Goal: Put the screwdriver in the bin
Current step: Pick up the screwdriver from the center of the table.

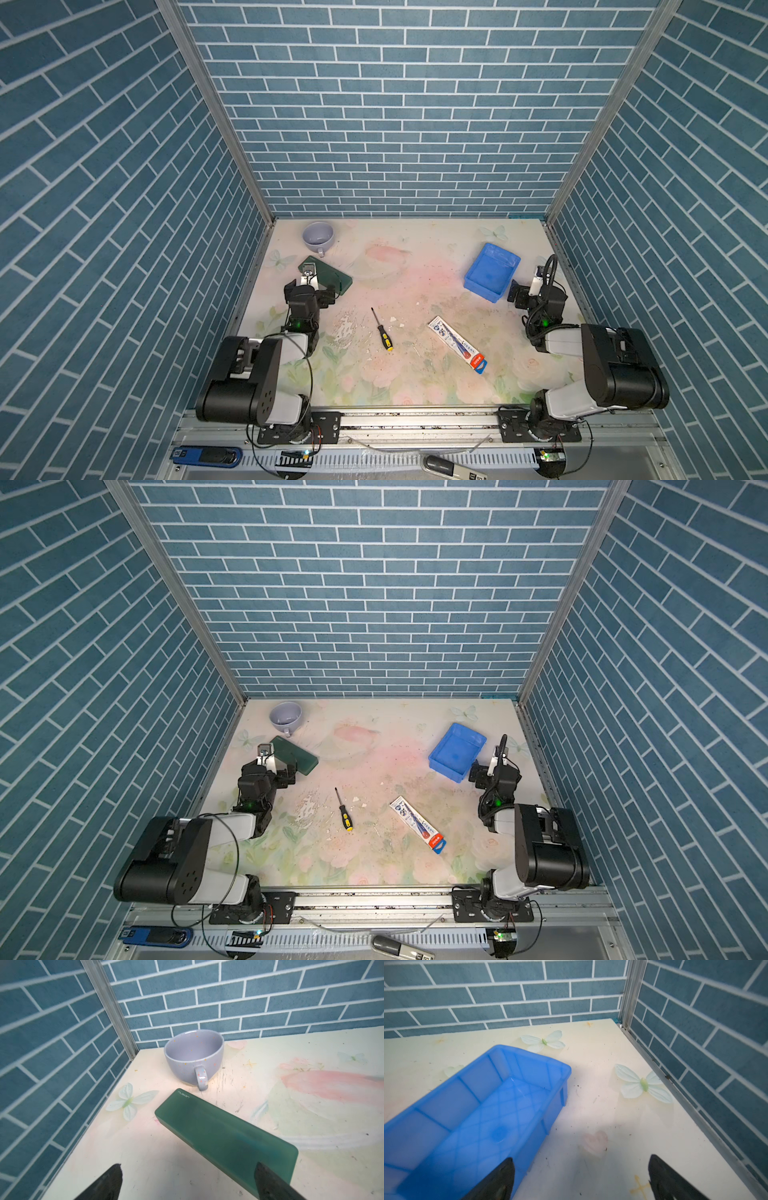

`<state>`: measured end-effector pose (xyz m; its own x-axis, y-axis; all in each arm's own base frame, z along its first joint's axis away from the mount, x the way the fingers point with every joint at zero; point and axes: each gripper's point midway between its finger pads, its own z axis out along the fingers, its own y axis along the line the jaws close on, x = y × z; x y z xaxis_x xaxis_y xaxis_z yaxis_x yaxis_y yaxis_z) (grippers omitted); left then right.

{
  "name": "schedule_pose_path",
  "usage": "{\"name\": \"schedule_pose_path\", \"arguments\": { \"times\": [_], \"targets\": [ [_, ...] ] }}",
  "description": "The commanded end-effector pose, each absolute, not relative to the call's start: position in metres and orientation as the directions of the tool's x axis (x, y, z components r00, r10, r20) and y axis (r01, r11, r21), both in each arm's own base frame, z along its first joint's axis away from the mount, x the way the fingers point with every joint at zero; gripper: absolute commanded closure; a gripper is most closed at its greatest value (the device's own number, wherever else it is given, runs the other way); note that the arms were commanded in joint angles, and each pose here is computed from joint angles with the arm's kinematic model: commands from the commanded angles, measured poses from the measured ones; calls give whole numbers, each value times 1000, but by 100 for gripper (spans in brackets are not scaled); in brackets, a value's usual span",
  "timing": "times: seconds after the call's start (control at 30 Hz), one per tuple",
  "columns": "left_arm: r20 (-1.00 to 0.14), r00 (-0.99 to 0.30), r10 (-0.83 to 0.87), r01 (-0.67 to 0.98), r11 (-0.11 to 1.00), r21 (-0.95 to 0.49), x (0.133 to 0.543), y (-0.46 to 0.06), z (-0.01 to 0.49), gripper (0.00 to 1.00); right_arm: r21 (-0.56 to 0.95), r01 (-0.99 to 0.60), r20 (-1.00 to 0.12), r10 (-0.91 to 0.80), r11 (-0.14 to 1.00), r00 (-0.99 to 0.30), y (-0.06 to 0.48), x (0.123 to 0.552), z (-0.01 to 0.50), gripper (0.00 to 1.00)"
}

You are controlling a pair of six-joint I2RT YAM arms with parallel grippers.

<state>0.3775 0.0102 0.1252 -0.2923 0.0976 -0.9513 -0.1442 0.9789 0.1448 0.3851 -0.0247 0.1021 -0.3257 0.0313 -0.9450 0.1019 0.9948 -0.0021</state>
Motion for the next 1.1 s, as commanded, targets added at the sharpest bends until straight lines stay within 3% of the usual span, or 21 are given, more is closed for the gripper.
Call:
{"name": "schedule_pose_path", "arguments": {
  "times": [0.0, 0.27, 0.43, 0.8, 1.07],
  "targets": [
    [-950, -291, 117, -205, 962, 181, 366, 12, 146, 0, -38, 62, -957, -19, 997, -291, -16, 379, 118, 1],
    [-945, -302, 121, -156, 972, 174, 337, -26, 181, 0, -111, -3, -964, -109, 994, -242, 11, 369, 161, 1],
    [-951, -308, 22, -93, 994, 53, 323, -55, 190, 0, -87, -70, -970, -101, 994, -219, 40, 362, 186, 1],
    [-833, -541, -119, -29, 992, -122, 286, -117, 170, 0, -65, -310, -967, -136, 949, -213, 123, 335, 218, 1],
    [-679, -685, -262, -152, 964, -219, 264, -131, 153, 0, -70, -495, -953, -205, 866, -224, 178, 309, 223, 1]
  ]
}}
